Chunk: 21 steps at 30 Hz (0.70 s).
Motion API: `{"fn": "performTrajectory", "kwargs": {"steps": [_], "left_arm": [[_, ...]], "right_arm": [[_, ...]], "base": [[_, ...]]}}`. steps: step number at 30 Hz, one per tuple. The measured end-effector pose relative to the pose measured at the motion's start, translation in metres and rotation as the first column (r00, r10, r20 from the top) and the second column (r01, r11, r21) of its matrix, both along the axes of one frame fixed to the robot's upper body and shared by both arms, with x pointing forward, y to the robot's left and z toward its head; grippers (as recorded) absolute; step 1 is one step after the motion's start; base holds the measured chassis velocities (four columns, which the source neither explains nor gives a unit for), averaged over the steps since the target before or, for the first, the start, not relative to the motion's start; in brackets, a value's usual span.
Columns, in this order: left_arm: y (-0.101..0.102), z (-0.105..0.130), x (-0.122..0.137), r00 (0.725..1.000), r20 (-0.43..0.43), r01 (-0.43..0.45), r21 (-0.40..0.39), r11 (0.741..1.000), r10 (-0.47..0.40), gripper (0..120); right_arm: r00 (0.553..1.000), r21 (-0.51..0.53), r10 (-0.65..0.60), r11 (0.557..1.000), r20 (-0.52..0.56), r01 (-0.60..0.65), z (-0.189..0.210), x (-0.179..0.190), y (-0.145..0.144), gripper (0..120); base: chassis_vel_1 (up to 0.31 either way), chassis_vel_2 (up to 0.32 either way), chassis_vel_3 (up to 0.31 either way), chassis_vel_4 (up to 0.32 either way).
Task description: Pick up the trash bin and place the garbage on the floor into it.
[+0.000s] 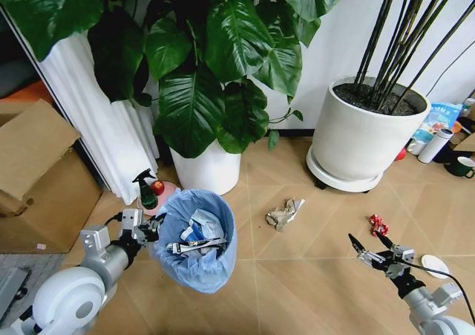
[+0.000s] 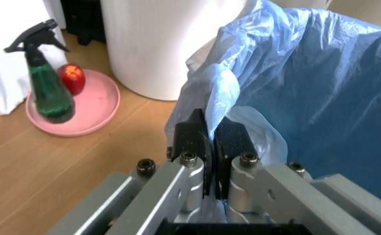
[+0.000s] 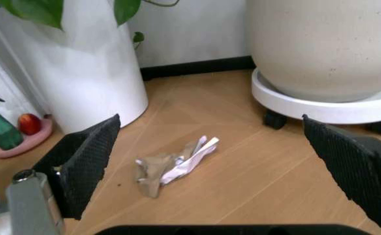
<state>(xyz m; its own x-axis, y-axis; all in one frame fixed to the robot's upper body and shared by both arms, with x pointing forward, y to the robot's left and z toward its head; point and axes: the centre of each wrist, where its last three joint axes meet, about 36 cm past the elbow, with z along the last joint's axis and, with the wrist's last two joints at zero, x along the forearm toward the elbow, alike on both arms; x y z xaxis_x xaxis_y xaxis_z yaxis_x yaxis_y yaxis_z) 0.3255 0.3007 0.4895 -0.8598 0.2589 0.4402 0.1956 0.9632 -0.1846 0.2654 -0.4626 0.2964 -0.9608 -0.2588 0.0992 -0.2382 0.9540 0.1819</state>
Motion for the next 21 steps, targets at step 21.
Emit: {"fn": "performTrajectory", "kwargs": {"steps": [21], "left_arm": [[0.0011,-0.0016,0.0032,1.0,0.0,-0.006,-0.005,1.0,0.006,0]], "right_arm": [[0.998,-0.069,0.049,0.997,0.035,-0.046,0.0026,0.0069,-0.0044,100]], "base": [[-0.194,0.021,0.188,-0.012]]}}
